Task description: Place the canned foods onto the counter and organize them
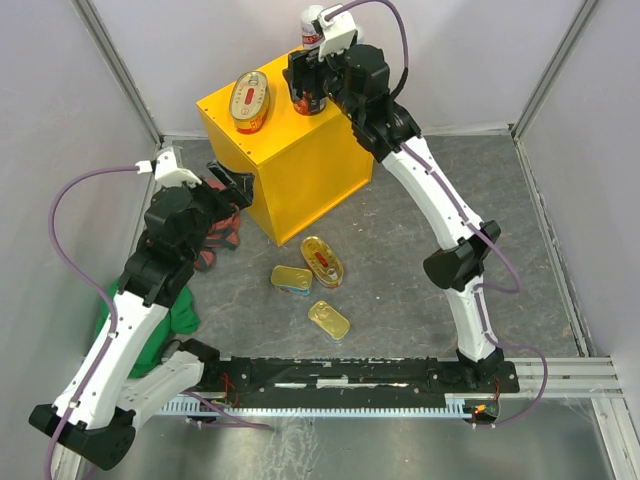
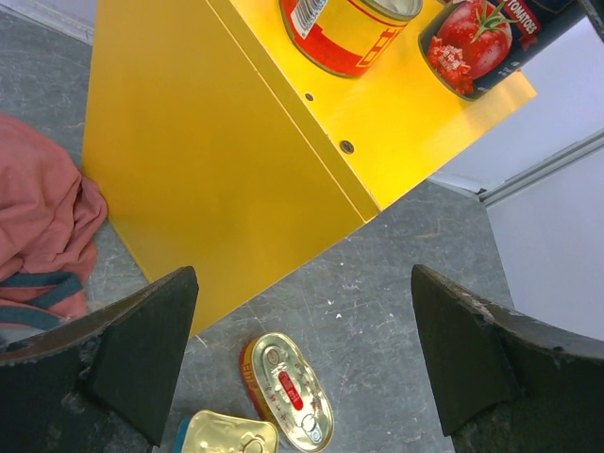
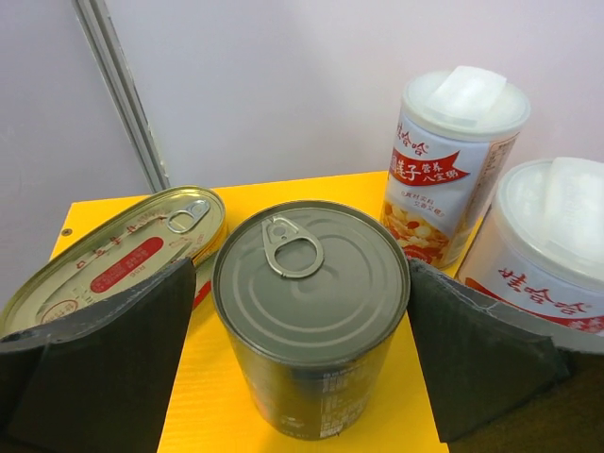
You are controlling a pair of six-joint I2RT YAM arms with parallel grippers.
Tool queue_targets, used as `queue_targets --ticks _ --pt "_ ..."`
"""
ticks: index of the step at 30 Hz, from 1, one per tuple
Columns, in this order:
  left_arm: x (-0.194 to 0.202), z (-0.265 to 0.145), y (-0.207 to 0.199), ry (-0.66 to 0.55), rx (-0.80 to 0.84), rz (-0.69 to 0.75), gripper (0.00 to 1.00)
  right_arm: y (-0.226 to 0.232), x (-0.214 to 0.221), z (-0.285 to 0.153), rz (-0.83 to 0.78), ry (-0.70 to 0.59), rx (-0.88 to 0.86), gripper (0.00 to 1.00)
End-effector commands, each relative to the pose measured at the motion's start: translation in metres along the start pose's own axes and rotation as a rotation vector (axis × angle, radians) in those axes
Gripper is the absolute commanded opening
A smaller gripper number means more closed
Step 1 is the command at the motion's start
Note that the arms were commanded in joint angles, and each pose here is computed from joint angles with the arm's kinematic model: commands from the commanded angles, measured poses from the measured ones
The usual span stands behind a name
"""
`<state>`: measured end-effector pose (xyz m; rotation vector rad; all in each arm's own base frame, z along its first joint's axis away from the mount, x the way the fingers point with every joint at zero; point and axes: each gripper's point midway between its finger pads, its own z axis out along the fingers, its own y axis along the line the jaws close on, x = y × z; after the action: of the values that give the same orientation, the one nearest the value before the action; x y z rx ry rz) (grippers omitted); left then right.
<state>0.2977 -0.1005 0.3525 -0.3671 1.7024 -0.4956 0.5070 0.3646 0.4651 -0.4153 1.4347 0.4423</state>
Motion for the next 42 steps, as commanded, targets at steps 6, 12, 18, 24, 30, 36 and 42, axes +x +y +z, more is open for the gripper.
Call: queue_targets --ticks 6,12,18,24,30,36,42 --pt "-0.023 0.001 -0.01 -0.084 0.019 -0.045 1.0 -0.003 -0.093 -0.053 -0.01 -0.176 -0.006 0.99" --pt "-0.029 0.004 -0.011 -0.109 0.007 -0.06 0.99 -0.009 -0.094 -0.076 -0.012 -0.16 0.021 0.83" --pt "-0.034 0.011 -0.012 -0.122 -0.006 -0.066 0.98 -0.007 -0.066 -0.083 0.013 -0.072 0.008 0.31" --pt "-0.042 0.02 -0.016 -0.136 -0.025 -0.054 0.97 0.0 -0.03 -0.072 0.036 0.011 -0.01 0.21" --pt "-0.056 0.026 -0.018 -0.174 -0.048 -0.042 0.97 0.005 -0.007 -0.061 0.063 0.053 -0.025 0.2" --pt "-0.065 0.034 -0.021 -0.198 -0.065 -0.027 0.97 0.014 0.011 -0.051 0.104 0.083 -0.056 0.2" --pt "-0.07 0.042 -0.019 -0.213 -0.094 -0.009 0.97 0.015 0.028 -0.04 0.106 0.103 -0.05 0.21"
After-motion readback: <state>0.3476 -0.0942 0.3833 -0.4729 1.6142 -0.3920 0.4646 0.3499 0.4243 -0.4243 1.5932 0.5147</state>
